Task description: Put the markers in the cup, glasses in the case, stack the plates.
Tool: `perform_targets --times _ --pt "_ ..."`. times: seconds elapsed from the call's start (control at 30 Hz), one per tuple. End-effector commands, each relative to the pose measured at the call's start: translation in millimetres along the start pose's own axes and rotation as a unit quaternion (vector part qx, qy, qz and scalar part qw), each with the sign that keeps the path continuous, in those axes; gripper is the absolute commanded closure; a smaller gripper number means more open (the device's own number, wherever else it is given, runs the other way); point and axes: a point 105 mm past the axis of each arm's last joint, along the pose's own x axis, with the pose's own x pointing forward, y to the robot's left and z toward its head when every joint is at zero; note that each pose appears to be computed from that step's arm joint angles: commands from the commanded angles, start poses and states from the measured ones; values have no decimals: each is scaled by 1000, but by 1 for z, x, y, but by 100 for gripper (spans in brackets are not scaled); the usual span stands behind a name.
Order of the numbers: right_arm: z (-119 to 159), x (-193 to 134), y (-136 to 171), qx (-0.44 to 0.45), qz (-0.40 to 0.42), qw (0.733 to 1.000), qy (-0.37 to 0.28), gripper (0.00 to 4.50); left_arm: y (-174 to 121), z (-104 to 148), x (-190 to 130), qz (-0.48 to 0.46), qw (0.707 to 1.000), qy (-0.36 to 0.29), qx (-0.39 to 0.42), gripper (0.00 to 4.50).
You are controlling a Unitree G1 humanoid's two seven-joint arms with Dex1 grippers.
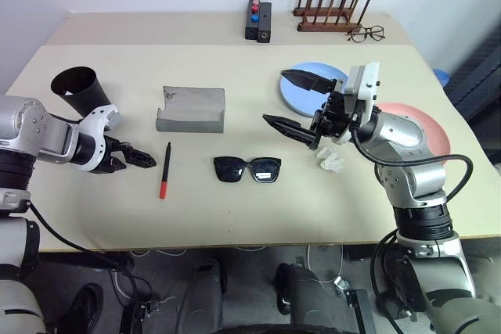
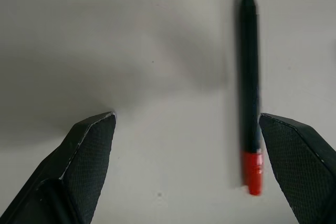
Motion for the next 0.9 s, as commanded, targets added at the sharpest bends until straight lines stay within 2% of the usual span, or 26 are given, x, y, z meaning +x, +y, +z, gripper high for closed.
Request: perform_targets --times 0.03,0.27,0.43,0.5,0.6,0.7,0.83,0.9 --pt "15 0 0 -22 0 1000 -19 0 -8 11 -7 -6 1000 -19 23 1" --pt "14 0 -1 -22 2 1000 -19 0 -8 21 -16 4 998 -43 42 1" --pt "13 1 -4 -21 -3 1000 -19 0 -28 30 -24 -48 997 -51 27 1" --pt "11 -1 -5 -21 -6 1000 -18 0 -40 38 -28 -58 995 -61 48 1" --pt "9 -1 -5 -21 -9 1000 -18 0 -55 47 -33 -34 988 -80 125 1" --pt "8 -2 -4 -21 -10 1000 -19 0 -59 53 -31 -27 990 -89 109 1" --pt "7 -3 -4 -19 -13 1000 -18 0 -64 47 -21 -38 992 -72 100 1" --pt "7 -3 -4 -18 -13 1000 -18 0 -66 54 -21 -36 992 -86 86 1"
